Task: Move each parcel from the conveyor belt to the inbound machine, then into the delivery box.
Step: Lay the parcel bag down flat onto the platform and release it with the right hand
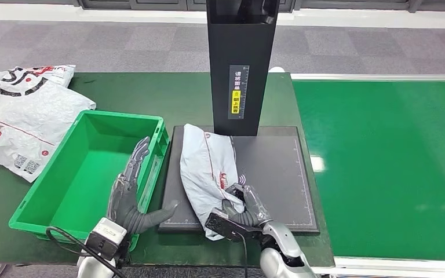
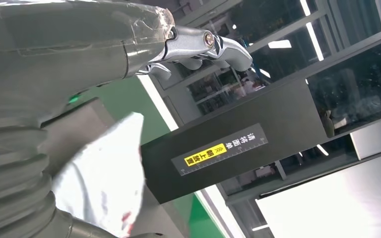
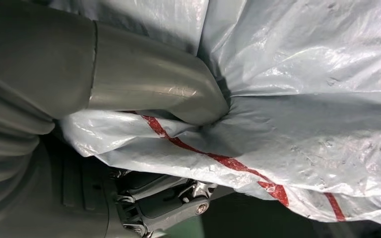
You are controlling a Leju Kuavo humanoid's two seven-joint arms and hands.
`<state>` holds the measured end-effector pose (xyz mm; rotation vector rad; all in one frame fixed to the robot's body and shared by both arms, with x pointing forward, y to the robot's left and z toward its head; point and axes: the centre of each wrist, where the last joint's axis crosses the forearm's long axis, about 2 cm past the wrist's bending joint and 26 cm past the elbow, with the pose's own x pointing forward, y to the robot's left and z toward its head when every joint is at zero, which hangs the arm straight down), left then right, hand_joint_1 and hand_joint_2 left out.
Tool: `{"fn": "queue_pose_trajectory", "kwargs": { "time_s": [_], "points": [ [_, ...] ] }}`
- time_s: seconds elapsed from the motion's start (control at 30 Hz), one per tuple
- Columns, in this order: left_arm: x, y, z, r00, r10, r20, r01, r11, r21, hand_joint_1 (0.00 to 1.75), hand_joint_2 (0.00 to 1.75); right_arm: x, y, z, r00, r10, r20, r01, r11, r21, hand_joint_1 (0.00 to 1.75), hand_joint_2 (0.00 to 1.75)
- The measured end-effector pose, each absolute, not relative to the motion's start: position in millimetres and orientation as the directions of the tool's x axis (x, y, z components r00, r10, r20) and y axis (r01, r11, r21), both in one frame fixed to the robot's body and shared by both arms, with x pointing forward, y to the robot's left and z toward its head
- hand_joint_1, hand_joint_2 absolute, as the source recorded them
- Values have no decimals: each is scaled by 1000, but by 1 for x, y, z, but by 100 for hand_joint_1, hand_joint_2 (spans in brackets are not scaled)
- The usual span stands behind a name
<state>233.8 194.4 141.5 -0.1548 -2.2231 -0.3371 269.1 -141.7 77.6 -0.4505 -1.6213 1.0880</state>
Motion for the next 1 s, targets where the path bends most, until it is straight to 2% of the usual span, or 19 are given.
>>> {"fn": "queue_pose_trajectory", "kwargs": {
  "time_s": [0.47, 1.0],
  "points": [
    [226, 198, 137, -616, -18, 787, 216, 957, 191, 0, 175, 265, -165, 76, -313, 794, 521, -177, 490, -853, 175, 175],
    [231, 198, 141, -625, -19, 781, 215, 957, 194, 0, 175, 263, -167, 77, -325, 789, 521, -181, 488, -854, 175, 175]
  ]
}}
